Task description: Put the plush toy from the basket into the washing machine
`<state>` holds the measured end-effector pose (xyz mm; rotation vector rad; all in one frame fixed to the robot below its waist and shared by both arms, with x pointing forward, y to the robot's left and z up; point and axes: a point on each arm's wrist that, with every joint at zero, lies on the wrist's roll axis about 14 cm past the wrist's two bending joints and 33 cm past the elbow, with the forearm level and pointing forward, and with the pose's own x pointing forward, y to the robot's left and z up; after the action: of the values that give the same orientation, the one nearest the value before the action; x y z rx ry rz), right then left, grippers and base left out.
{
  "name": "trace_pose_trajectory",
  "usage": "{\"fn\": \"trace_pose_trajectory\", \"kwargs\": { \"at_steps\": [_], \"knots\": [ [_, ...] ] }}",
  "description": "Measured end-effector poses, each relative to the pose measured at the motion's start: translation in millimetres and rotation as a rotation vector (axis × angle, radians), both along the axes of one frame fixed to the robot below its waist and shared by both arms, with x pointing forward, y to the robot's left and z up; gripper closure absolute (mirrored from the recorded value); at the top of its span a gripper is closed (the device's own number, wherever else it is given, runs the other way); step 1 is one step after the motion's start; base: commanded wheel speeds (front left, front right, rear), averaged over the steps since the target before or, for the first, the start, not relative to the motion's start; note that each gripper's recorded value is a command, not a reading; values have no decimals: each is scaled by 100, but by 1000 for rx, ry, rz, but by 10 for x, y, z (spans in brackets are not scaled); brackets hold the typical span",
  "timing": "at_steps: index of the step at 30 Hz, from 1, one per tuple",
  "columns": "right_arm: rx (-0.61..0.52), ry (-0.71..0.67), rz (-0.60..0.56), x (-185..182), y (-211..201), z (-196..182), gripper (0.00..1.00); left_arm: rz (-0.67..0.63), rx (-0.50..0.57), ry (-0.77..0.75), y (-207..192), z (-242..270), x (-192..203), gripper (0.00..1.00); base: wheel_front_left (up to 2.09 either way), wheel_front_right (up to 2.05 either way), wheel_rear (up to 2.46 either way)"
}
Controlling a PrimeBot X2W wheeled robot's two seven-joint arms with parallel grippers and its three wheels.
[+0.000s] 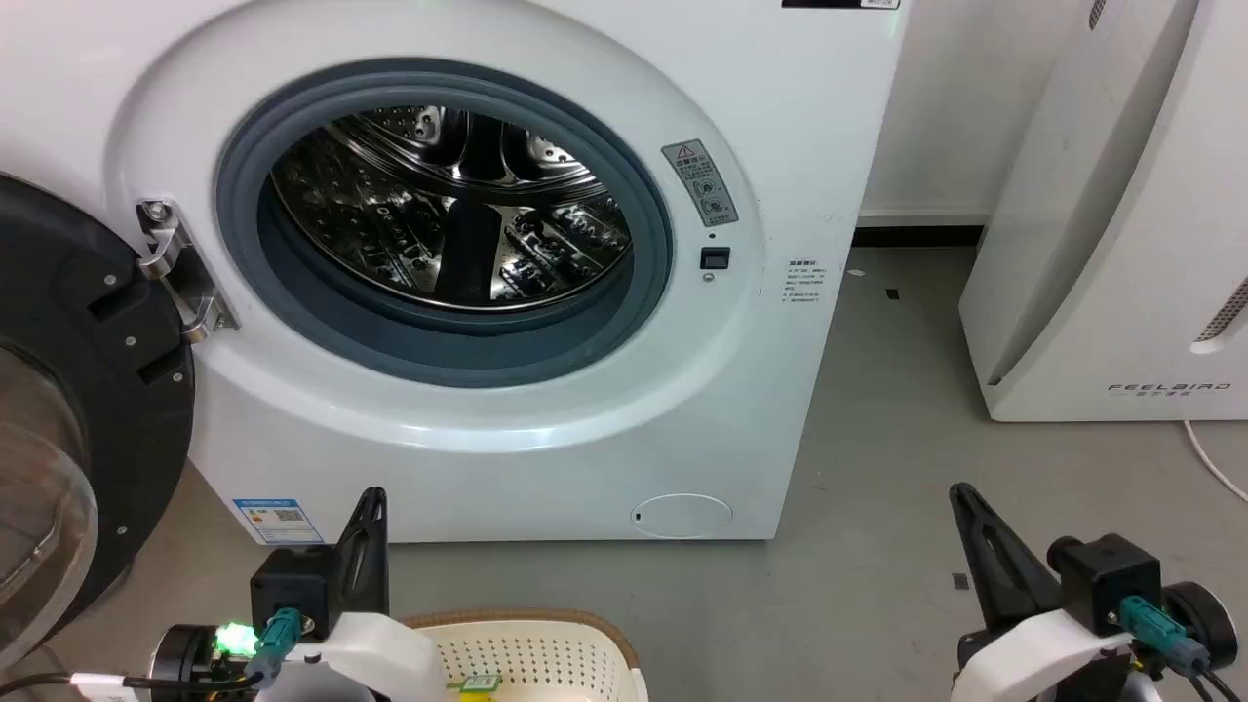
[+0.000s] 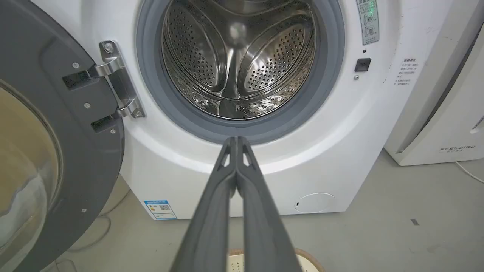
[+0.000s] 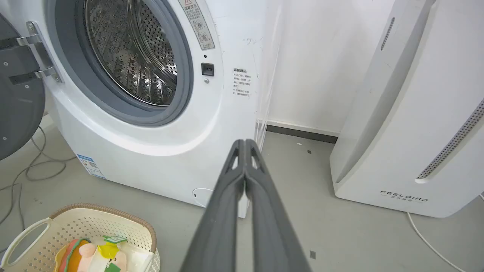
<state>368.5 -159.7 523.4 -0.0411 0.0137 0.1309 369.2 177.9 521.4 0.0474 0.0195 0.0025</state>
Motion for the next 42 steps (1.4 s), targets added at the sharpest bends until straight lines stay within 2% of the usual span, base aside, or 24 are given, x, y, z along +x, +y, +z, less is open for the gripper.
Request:
{"fn": "trace_pose_trajectory", "kwargs": {
  "at_steps": [6, 7, 23, 42],
  "knots": [
    [0, 0, 0, 0, -1, 0, 100, 0, 0, 0, 0, 0, 0, 100, 0, 0, 0],
    [0, 0, 0, -1, 0, 0, 0, 0, 0, 0, 0, -1, -1, 0, 0, 0, 0],
    [8, -7, -5, 8, -16, -1, 0, -14, -2, 22, -59, -107, 4, 0, 0, 0, 0],
    [-4, 1, -27, 132, -98, -131, 0, -46, -34, 169, -185, -666, 206, 0, 0, 0, 0]
  ]
}}
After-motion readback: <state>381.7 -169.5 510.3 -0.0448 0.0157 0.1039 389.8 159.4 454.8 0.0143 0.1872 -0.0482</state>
